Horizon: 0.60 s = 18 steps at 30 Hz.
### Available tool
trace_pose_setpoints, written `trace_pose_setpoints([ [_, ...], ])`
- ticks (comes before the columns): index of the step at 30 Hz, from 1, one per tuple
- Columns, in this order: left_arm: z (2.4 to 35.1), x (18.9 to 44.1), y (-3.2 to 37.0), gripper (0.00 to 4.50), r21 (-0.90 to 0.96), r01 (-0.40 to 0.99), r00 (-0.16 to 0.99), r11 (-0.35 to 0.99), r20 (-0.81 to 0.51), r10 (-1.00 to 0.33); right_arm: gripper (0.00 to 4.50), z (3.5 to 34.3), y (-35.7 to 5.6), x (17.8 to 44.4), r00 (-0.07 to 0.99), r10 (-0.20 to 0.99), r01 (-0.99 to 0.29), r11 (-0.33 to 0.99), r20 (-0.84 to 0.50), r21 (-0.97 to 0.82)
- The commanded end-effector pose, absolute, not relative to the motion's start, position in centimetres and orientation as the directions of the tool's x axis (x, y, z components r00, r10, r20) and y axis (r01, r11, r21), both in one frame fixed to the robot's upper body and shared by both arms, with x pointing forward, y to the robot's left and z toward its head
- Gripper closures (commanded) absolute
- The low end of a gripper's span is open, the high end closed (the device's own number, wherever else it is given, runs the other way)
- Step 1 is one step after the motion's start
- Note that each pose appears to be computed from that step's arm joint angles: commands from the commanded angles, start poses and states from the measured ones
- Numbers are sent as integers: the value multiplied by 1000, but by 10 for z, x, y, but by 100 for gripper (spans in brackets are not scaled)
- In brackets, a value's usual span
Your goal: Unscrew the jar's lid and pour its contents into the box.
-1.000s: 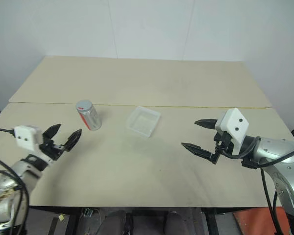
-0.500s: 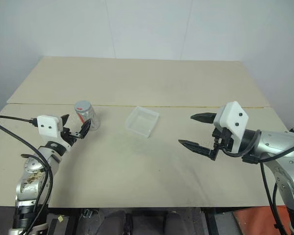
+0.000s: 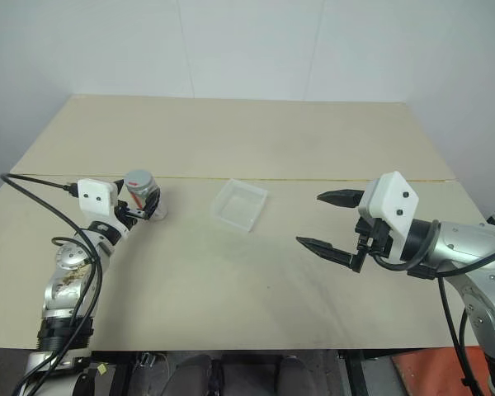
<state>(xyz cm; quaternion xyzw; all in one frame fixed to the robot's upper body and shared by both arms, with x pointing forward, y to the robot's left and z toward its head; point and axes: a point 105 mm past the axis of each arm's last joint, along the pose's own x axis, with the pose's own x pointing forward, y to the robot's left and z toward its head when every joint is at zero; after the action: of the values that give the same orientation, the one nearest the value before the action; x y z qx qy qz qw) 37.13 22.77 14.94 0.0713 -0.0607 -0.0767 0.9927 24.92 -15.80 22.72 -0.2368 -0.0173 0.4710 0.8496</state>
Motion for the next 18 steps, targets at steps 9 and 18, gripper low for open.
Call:
trace_pose_setpoints([
  [9, 153, 391, 218, 3, 159, 156, 973, 975, 144, -179, 0, 244, -158, 241, 558, 812, -770, 429, -171, -472],
  [18, 147, 399, 211, 44, 165, 165, 975, 972, 122, -187, 0, 245, -156, 237, 552, 816, -773, 424, -171, -472],
])
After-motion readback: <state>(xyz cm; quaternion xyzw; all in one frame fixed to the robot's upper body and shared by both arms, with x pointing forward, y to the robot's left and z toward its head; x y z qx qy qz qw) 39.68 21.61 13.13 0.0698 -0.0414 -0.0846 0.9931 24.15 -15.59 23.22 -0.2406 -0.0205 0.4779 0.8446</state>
